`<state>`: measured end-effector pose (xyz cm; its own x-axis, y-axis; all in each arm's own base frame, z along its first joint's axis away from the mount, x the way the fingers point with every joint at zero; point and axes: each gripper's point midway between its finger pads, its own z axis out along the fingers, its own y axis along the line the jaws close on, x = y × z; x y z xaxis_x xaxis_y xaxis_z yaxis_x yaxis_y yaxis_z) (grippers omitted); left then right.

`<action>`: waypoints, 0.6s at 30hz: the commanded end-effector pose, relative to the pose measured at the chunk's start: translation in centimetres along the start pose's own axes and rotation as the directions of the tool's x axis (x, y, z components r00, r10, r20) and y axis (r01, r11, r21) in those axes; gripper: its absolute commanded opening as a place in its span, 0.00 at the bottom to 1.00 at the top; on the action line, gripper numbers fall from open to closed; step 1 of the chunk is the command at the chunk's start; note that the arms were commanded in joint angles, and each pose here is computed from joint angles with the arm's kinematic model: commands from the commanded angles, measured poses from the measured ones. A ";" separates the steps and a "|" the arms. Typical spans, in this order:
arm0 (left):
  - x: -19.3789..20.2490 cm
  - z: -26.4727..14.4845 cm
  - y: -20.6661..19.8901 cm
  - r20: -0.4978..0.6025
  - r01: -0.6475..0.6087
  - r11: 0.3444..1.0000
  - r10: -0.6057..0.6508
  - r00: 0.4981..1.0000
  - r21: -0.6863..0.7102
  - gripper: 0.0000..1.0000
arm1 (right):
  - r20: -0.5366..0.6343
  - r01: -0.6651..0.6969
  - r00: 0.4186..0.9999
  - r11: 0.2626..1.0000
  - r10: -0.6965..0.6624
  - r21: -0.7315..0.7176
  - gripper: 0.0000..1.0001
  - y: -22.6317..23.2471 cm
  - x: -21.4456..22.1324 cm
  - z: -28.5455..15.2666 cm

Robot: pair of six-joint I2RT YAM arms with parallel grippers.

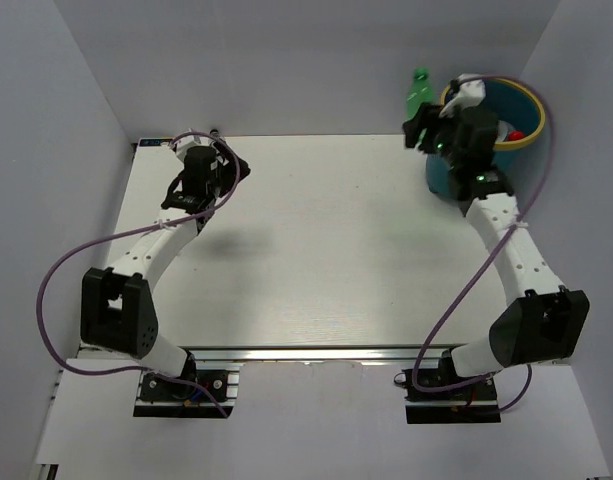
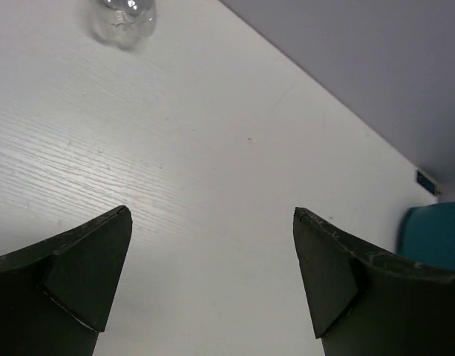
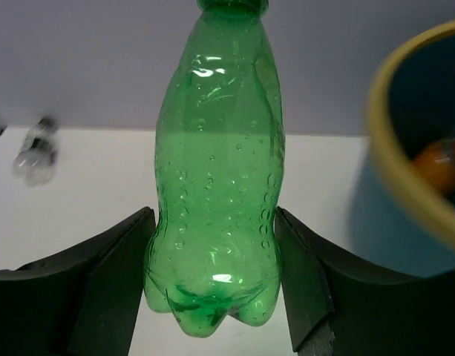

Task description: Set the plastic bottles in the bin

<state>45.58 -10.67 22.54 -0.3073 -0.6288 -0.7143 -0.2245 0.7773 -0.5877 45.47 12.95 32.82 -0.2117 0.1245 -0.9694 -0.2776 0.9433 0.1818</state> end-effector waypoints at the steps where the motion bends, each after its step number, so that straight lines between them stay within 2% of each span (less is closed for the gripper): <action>1: -0.1 1.4 1.3 -0.023 -0.137 0.988 0.136 0.990 -0.077 0.98 | 0.053 0.066 0.995 0.973 -0.079 0.223 0.33 -6.3 -6.1 -1.7; 2: -1.1 1.8 0.8 -0.003 -0.138 0.987 0.138 0.990 -0.081 0.98 | 0.090 0.062 0.992 0.965 -0.087 0.253 0.33 -7.2 -8.6 -2.1; 3: -0.9 2.6 1.6 -0.018 -0.150 0.982 0.149 0.989 -0.110 0.98 | 0.090 0.055 0.992 0.951 -0.086 0.306 0.33 -9.9 -9.2 -2.4; 5: -1.4 3.3 2.0 -0.011 -0.154 0.979 0.154 0.988 -0.132 0.98 | 0.031 0.045 0.998 0.932 -0.060 0.359 0.36 -13.6 -8.1 -1.7; 6: -1.7 4.1 2.5 -0.015 -0.150 0.977 0.149 0.989 -0.150 0.98 | 0.044 0.047 0.997 0.933 -0.067 0.356 0.39 -13.9 -9.6 -1.8; 8: -1.8 4.8 2.9 -0.023 -0.138 0.977 0.136 0.991 -0.163 0.98 | -0.020 0.061 0.998 0.925 -0.058 0.374 0.43 -15.6 -8.2 -0.1; 9: -2.4 5.1 2.9 -0.022 -0.131 0.977 0.129 0.991 -0.168 0.98 | -0.019 0.062 0.998 0.918 -0.060 0.392 0.46 -16.4 -9.1 -0.3; 10: -2.3 5.4 3.0 -0.030 -0.132 0.976 0.129 0.991 -0.173 0.98 | -0.027 0.063 0.998 0.913 -0.057 0.403 0.51 -17.1 -9.2 0.0; 11: -2.1 5.8 3.5 -0.037 -0.138 0.973 0.134 0.990 -0.187 0.98 | -0.056 0.063 0.997 0.904 -0.043 0.422 0.74 -18.5 -8.3 1.0; 12: -2.5 5.9 3.4 -0.029 -0.138 0.973 0.135 0.990 -0.187 0.98 | -0.092 0.070 0.995 0.901 -0.033 0.429 0.85 -18.9 -7.7 1.0; 13: -2.6 6.0 3.4 -0.027 -0.141 0.972 0.139 0.990 -0.189 0.98 | -0.074 0.077 0.996 0.906 -0.050 0.415 0.89 -18.7 -9.3 1.4; 15: -3.0 5.9 3.5 -0.020 -0.146 0.971 0.145 0.989 -0.190 0.98 | -0.111 0.096 0.992 0.921 -0.057 0.379 0.89 -18.0 -9.6 1.3; 18: -3.5 6.1 3.8 -0.012 -0.162 0.967 0.163 0.987 -0.197 0.98 | -0.057 0.086 0.996 0.949 -0.072 0.303 0.89 -15.8 -11.6 0.6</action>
<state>50.90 -6.27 18.04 -0.3888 -0.5141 -0.7646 -0.3646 0.8479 -0.3848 55.77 -4.96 34.78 -0.3349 0.0698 -0.9397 0.0908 0.9950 0.0416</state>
